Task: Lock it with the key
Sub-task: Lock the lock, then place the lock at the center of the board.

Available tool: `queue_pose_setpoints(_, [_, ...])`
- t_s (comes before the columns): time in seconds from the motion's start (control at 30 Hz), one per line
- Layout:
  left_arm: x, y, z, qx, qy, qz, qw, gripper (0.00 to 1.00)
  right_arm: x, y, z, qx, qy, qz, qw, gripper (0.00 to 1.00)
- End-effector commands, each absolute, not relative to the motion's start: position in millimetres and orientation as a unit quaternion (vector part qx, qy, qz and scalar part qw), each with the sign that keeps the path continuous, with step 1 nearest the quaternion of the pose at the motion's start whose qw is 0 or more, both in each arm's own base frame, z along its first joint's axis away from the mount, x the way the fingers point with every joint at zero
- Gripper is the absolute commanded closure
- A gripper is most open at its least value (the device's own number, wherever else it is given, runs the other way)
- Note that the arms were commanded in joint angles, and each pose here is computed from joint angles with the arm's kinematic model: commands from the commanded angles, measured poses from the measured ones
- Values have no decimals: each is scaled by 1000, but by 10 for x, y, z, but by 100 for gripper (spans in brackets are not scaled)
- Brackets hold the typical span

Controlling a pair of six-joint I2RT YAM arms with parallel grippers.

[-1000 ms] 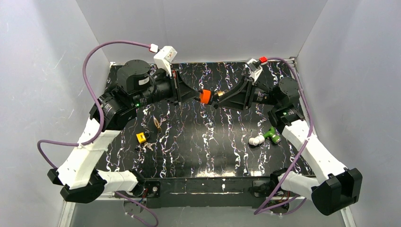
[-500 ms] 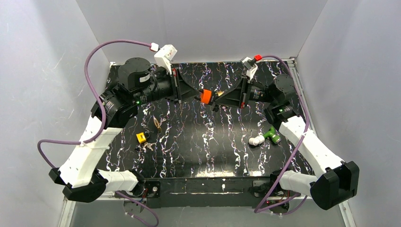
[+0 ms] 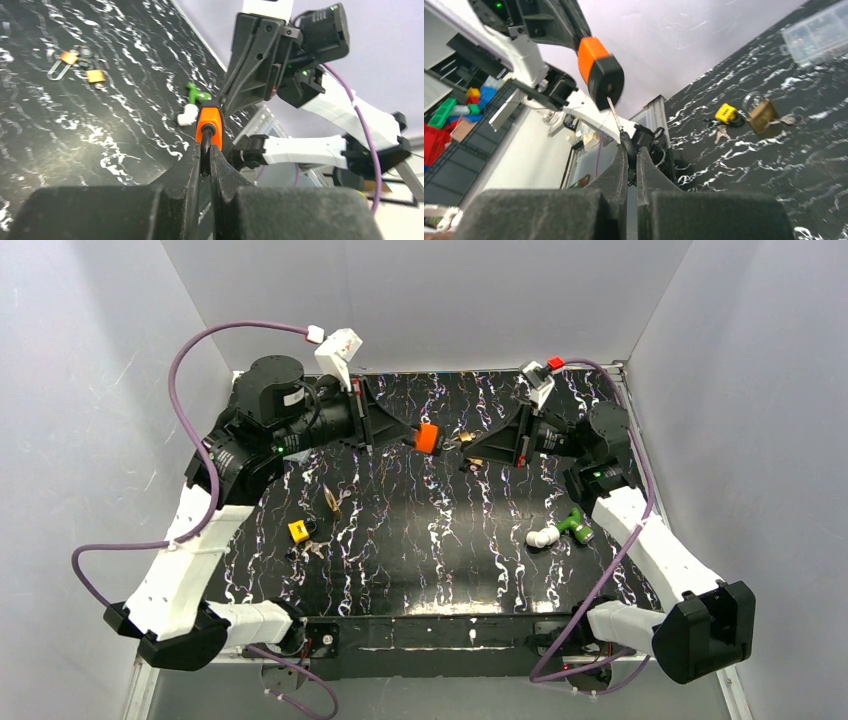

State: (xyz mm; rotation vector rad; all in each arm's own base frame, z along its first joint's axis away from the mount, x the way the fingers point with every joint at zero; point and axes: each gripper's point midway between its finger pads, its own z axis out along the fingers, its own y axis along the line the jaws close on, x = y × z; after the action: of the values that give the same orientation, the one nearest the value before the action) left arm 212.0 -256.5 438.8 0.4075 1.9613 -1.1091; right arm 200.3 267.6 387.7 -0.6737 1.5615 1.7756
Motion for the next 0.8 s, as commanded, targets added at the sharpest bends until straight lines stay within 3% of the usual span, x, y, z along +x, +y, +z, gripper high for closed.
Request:
queue_pose_setpoints(0.0, [2078, -2339, 4614, 155, 758, -434, 462, 100, 2051, 2556, 3846, -260, 594, 676, 349, 99])
queue_pose_setpoints(0.2, [2328, -2172, 4325, 103, 804, -365, 458, 100, 2275, 2565, 3570, -201, 646, 657, 333, 99])
queue_pose_setpoints(0.43, [2740, -2001, 3163, 16, 905, -219, 364, 100, 2814, 2614, 2902, -71, 760, 568, 307, 99])
queue_pose_setpoints(0.77, [3035, -2020, 1849, -29, 959, -112, 260, 100, 3011, 3197, 1989, -26, 847, 480, 227, 99])
